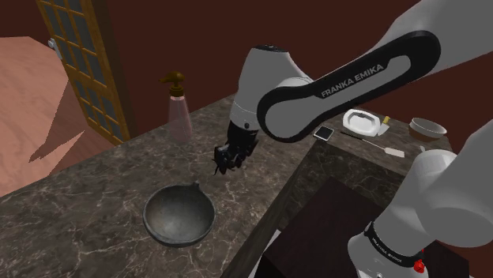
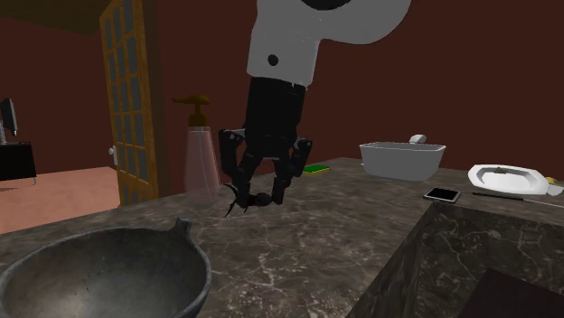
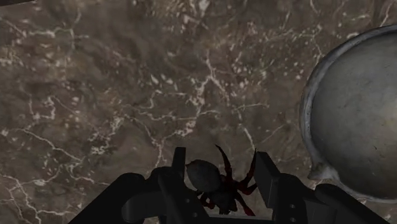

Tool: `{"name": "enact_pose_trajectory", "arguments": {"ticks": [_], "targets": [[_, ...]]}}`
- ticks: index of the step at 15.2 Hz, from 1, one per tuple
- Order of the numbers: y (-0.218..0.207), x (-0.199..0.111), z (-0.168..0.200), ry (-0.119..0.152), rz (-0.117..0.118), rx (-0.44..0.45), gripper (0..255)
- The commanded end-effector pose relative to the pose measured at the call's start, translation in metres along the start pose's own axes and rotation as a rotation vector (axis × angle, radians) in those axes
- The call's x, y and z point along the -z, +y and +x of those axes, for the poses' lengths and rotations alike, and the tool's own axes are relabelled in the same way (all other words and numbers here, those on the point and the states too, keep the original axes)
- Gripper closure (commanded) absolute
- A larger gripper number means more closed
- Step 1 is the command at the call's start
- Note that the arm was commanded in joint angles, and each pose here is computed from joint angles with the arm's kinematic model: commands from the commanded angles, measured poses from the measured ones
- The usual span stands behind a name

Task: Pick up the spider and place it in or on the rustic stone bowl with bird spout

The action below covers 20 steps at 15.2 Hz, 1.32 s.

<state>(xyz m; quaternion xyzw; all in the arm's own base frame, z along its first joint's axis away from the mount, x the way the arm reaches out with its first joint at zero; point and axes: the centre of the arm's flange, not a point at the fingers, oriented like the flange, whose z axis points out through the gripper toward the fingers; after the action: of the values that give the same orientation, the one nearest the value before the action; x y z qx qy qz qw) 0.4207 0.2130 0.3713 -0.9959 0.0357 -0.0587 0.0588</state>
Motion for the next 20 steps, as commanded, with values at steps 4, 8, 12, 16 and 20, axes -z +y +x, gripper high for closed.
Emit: {"name": "enact_pose_trajectory", "arguments": {"ticks": [4, 8, 12, 16, 20], "targets": [[-0.003, 0.026, 0.002, 0.0, 0.0, 0.0, 255], [-0.005, 0.047, 0.005, 0.0, 0.0, 0.0, 255], [-0.008, 0.068, 0.007, 0.0, 0.0, 0.0, 255], [-0.045, 0.063, -0.004, 0.0, 0.0, 0.0, 255], [-0.095, 0.055, -0.019, 0.0, 0.0, 0.0, 255]]}}
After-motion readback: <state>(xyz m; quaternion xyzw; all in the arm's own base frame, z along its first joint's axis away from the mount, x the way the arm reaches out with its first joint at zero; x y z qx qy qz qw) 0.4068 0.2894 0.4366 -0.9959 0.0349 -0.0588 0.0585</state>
